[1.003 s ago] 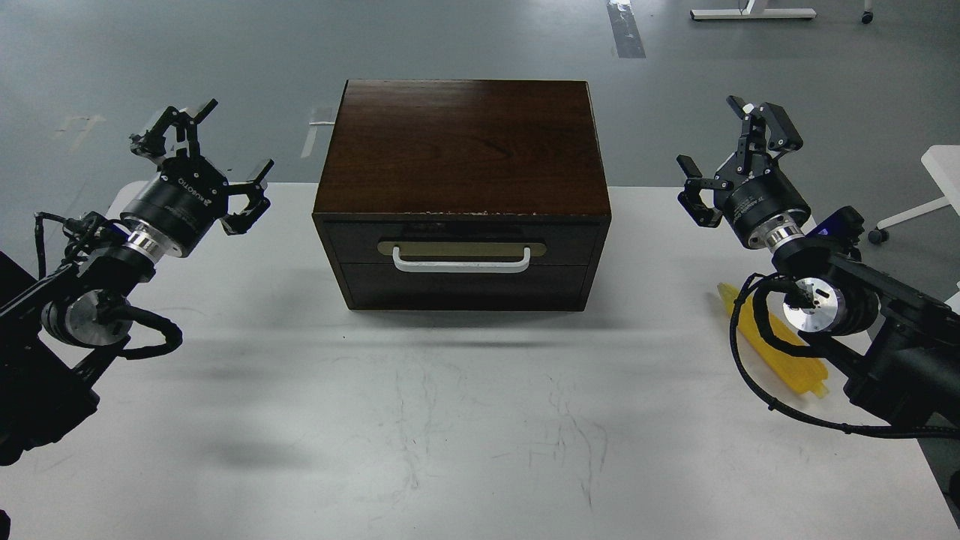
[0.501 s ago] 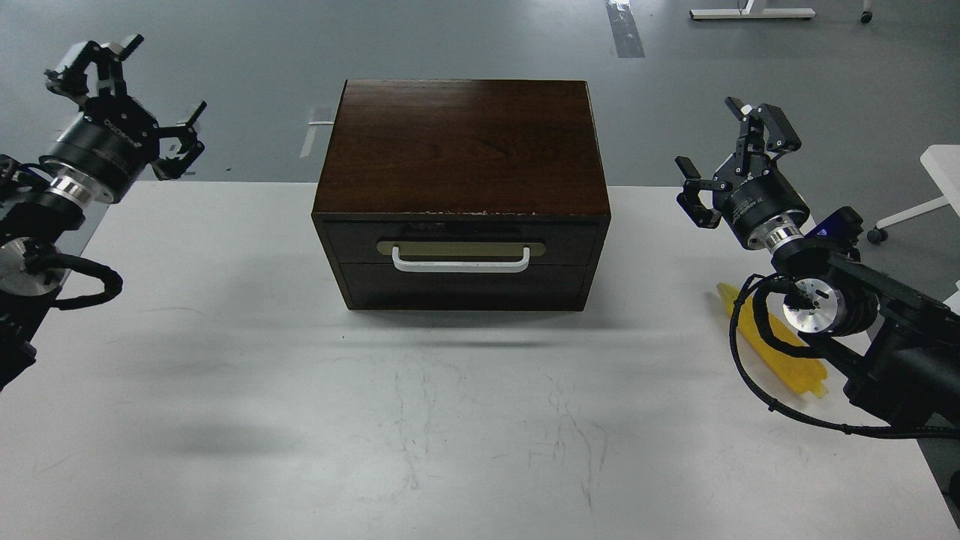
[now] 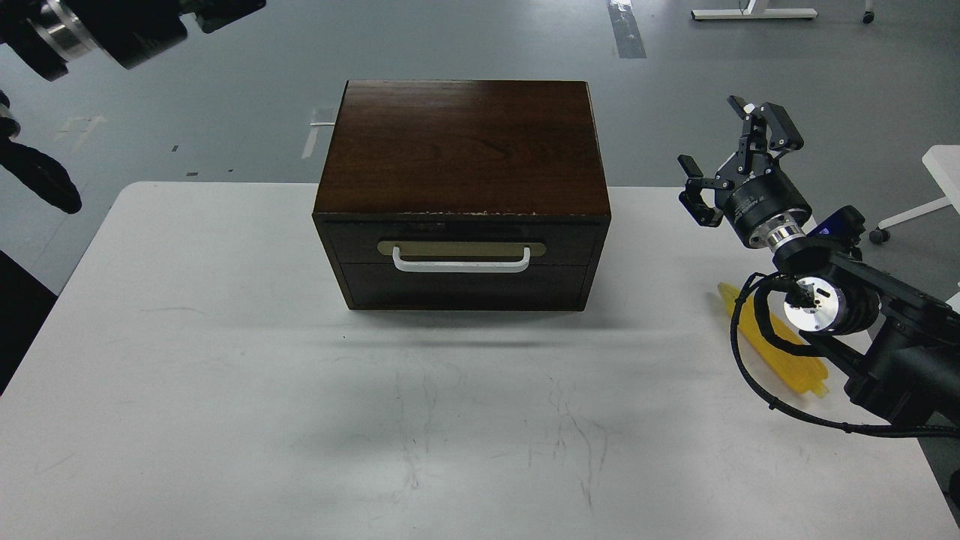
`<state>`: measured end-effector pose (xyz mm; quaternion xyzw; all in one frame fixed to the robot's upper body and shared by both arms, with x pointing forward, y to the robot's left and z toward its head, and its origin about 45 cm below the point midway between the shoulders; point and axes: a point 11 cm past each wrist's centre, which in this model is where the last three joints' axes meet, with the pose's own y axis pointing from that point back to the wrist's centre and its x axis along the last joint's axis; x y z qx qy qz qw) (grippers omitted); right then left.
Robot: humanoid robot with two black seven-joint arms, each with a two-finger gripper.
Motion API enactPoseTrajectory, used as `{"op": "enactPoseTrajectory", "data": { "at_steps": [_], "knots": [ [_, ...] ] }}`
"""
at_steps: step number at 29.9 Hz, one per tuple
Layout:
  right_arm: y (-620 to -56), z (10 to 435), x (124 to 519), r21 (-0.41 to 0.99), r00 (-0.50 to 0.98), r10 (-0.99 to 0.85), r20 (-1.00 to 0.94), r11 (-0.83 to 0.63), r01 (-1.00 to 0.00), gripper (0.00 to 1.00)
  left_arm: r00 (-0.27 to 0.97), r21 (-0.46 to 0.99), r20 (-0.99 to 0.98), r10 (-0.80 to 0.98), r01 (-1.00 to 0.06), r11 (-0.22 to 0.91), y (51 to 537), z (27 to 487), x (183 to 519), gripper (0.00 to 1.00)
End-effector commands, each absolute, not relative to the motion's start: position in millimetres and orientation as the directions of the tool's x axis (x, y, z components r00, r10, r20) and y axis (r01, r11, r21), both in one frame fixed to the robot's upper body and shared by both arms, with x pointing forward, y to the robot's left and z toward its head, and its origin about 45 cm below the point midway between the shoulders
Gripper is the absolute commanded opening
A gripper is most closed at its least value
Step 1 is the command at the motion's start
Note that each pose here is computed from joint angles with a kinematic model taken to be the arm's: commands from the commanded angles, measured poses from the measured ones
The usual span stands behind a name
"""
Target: Put corn in drawer with both arms
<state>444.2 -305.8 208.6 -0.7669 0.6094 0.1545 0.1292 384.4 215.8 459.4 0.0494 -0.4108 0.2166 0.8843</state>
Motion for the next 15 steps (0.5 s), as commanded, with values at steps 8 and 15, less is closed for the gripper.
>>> {"op": "enactPoseTrajectory", "data": {
  "at_steps": [8, 15],
  "knots": [
    [-316.2, 211.0, 443.9, -0.008, 0.196, -0.905, -0.378, -0.208, -0.978, 1.00, 0.159, 0.412, 0.910, -0.382, -0.270, 0.870, 111.5, 381.9, 366.8, 0.98],
    [-323.0, 208.1, 443.5, 0.000, 0.178, -0.911, -0.371, -0.191, -0.982, 1.00, 0.064, 0.749, 0.649, -0.758, -0.224, 0.623, 107.8, 313.3, 365.1, 0.98]
  ]
}}
